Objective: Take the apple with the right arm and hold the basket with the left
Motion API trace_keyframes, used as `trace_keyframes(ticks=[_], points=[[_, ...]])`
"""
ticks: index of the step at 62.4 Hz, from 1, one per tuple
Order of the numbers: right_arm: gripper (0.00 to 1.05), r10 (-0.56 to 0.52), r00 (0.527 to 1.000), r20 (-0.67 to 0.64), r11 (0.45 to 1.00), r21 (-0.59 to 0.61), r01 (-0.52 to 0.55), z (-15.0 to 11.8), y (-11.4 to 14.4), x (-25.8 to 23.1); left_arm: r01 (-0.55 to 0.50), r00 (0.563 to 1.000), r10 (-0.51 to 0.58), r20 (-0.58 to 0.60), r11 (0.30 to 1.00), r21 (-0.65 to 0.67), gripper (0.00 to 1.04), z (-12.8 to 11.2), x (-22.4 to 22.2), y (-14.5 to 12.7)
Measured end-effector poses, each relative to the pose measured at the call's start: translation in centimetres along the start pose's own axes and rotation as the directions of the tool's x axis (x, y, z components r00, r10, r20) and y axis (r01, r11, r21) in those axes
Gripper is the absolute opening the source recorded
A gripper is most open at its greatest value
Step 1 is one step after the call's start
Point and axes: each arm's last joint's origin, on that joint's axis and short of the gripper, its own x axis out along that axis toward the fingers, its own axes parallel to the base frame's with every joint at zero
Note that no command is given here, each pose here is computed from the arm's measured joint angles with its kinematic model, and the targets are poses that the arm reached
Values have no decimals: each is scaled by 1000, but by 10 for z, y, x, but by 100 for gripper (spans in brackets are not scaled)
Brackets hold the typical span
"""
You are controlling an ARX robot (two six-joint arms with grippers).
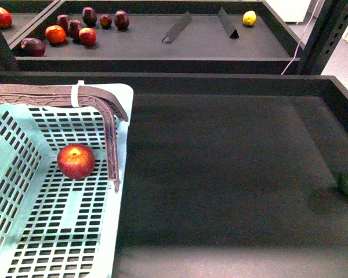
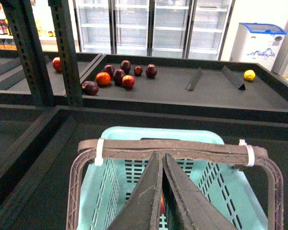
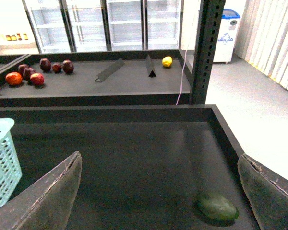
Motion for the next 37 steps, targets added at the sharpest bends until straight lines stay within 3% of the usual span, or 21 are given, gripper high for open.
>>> trace_keyframes(ticks=[37], points=[[96, 0, 1000, 0, 1000, 0, 0, 0, 0, 0, 0, 1000, 0, 15, 1000, 0, 3, 3, -20, 0]])
